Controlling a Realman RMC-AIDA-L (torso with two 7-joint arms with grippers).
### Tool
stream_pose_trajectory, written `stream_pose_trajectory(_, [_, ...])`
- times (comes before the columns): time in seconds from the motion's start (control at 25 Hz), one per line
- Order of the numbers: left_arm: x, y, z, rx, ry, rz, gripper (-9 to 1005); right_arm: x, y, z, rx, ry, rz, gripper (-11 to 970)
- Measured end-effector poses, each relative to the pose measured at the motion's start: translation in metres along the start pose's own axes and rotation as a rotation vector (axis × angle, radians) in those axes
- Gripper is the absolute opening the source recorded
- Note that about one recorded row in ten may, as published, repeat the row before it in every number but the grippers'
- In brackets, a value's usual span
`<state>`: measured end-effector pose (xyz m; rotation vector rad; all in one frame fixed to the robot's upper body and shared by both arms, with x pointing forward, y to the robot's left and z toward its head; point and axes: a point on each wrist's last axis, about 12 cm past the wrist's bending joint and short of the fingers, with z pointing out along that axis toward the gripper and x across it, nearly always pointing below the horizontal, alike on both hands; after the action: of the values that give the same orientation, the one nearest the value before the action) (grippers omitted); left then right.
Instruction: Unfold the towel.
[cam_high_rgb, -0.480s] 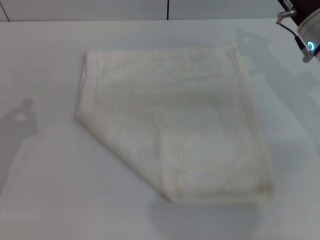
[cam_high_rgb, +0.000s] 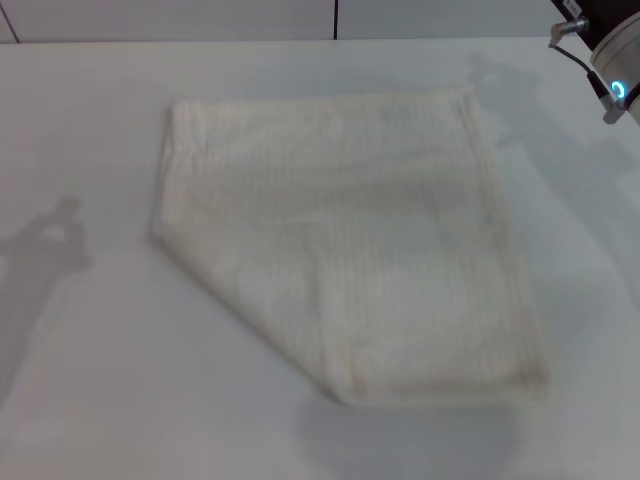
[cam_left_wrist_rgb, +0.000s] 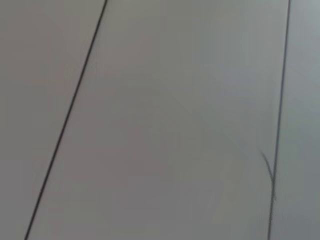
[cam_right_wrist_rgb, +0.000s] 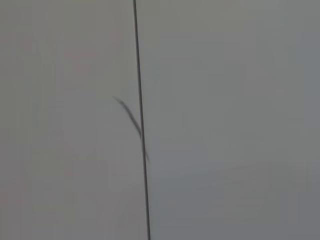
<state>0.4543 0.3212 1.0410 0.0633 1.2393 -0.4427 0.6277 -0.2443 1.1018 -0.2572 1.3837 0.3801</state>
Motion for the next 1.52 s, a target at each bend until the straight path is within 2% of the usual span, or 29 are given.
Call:
stream_pose_trajectory(0.68, [0.001, -0.002, -0.001, 0.024, 0.017, -0.004, 46, -0.001, 0.010, 0.014, -0.065, 0.055, -0.052, 0])
stream_pose_trajectory(1.52, [0.002, -0.004, 0.000, 0.035, 0.020, -0.008, 45, 0.001, 0.009, 0.014, -0.058, 0.074, -0.057, -1])
